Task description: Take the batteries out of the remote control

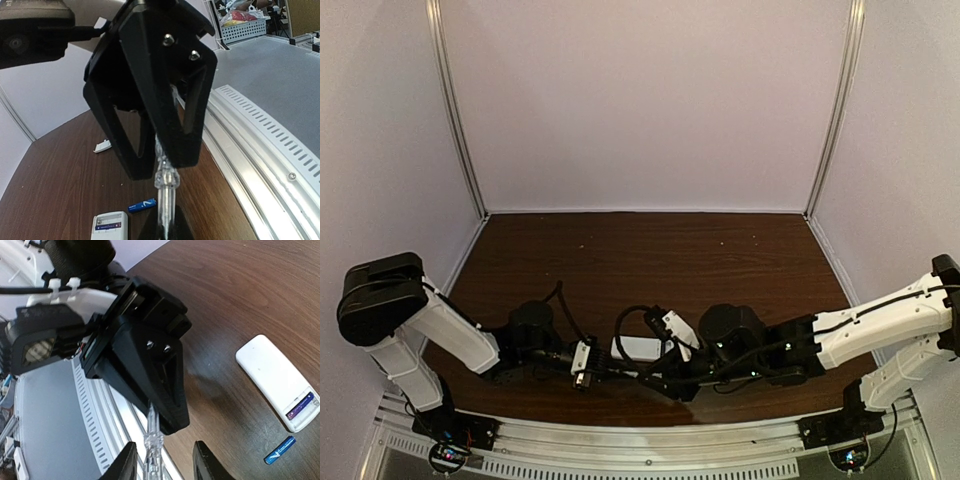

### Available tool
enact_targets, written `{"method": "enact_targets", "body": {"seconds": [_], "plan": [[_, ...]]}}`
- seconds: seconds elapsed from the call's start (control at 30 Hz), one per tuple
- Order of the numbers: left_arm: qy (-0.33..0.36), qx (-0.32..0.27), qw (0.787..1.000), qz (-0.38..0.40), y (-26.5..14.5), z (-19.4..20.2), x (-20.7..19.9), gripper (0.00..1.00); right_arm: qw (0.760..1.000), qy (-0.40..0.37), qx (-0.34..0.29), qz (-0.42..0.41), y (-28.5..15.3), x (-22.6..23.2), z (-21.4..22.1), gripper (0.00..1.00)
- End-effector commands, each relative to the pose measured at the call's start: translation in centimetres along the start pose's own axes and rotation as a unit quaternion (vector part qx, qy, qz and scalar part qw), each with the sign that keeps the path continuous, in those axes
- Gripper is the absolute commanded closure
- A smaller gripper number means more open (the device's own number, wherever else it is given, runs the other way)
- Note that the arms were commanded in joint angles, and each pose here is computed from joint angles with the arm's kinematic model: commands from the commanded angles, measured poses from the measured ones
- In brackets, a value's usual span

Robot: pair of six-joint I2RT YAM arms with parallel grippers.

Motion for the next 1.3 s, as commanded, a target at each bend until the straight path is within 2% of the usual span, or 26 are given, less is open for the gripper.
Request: {"method": "enact_targets", "body": {"seconds": [0.0,0.03,0.07,0.37,0.5,0.7,0.87,1.07,1.27], "plan": [[-0.013,-0.032,0.999,0.004,0.6,-1.9,1.0,1.0,0.997,-0.01,-0.074,0.029,-1.1,-0.3,-1.6,0.51],[-0.019,-0.035,0.999,0.004,0.7,-2.0,1.1,1.0,0.996,-0.014,-0.082,0.03,-1.2,-0.3,-1.6,0.44],[-0.025,-0.038,0.999,0.005,0.8,-2.1,1.3,1.0,0.995,-0.017,-0.089,0.03,-1.3,-0.3,-1.6,0.42],[-0.081,-0.047,0.995,0.022,1.9,-2.7,2.2,1.0,0.988,-0.05,-0.131,0.067,-3.1,-0.5,-1.2,0.45],[-0.09,-0.04,0.995,0.031,2.2,-2.4,2.4,1.0,0.988,-0.051,-0.13,0.067,-3.3,-0.6,-0.9,0.56],[-0.101,-0.034,0.994,0.041,2.7,-2.3,2.6,1.0,0.99,-0.057,-0.117,0.061,-3.0,-0.2,-0.7,0.6],[-0.102,-0.032,0.993,0.039,2.7,-2.2,2.6,1.0,0.99,-0.058,-0.111,0.058,-2.6,0.0,-0.8,0.69],[-0.104,-0.031,0.993,0.044,2.8,-2.2,2.6,1.0,0.992,-0.061,-0.098,0.059,-2.2,0.1,-0.8,0.64],[-0.104,-0.028,0.993,0.04,2.8,-2.1,2.6,1.0,0.992,-0.063,-0.098,0.057,-2.0,0.2,-0.9,0.68]]}}
Point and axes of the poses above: each gripper's point midway between its finger pads, its own y axis out along the fingers, its own x axis along the line the jaws close on, z = x × y, the point moved 8 cm from there along -y, back along the fingers
